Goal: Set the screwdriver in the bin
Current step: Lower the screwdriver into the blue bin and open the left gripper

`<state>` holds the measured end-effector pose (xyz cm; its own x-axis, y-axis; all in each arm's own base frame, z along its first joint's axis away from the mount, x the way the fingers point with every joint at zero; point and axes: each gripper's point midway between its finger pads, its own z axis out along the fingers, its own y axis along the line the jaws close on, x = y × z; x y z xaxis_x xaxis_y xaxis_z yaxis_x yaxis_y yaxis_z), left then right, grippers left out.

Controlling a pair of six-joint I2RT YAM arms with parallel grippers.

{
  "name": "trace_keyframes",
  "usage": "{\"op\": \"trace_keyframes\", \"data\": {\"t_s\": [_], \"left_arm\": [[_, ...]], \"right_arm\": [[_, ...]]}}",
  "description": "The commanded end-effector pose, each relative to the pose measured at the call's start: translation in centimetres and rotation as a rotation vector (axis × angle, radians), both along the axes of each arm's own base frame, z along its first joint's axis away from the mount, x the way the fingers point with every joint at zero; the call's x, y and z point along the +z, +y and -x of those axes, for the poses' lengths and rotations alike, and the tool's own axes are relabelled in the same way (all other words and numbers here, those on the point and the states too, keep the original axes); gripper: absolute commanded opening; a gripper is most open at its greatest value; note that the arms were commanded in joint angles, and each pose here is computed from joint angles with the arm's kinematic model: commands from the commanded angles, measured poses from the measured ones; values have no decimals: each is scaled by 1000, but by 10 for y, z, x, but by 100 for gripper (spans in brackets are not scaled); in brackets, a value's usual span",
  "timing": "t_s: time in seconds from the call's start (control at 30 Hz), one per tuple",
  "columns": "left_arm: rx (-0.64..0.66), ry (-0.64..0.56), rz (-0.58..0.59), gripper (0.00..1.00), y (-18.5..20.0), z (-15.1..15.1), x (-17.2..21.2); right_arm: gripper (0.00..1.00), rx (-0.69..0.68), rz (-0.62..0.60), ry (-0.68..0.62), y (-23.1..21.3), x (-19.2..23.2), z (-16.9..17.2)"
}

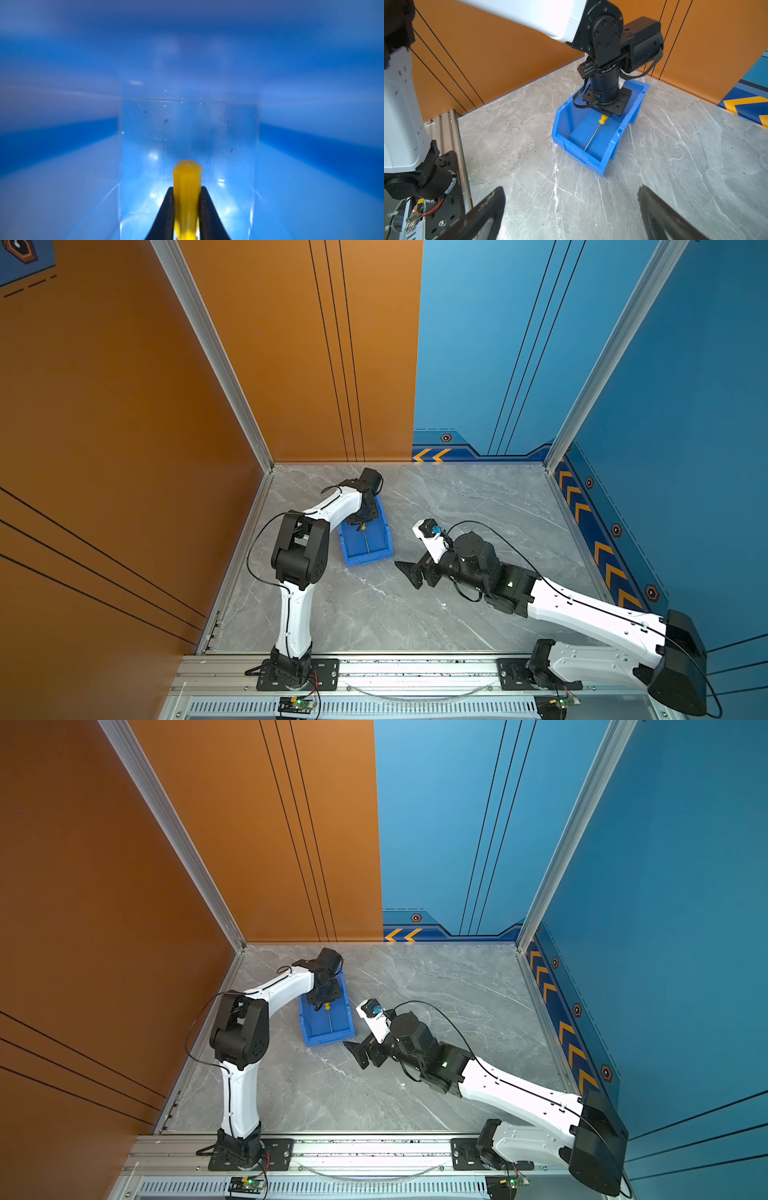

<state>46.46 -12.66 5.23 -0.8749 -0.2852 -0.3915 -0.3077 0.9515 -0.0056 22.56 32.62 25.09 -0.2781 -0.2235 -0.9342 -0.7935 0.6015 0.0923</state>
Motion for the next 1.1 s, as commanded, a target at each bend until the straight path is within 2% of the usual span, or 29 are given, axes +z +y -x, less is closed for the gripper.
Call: {"op": "trace_keyframes", "data": {"t_s": [0.0, 0.2, 0.33, 0.63, 0.77, 0.9, 1.07], "left_arm": [[-9, 15, -15, 0, -1, -1, -11], [1, 33, -21, 1, 0, 2, -20], [1, 38, -21, 7, -1, 6, -22], [-21, 0, -37, 23, -2, 4, -4], [-24, -30, -32, 27, -3, 0, 9], [-27, -60, -30, 37, -2, -4, 23], [-36, -97, -26, 38, -3, -2, 43]], "right_arm": [[100, -16, -2, -4, -5, 2, -1], [100, -26, -3, -7, -8, 2, 0], [100, -36, -3, -13, -13, 3, 1], [100, -62, -15, -25, -22, 6, 4], [100, -68, -17, -34, -25, 8, 5], [100, -71, -15, -44, -27, 10, 8], [100, -88, -19, -59, -34, 13, 10]]}}
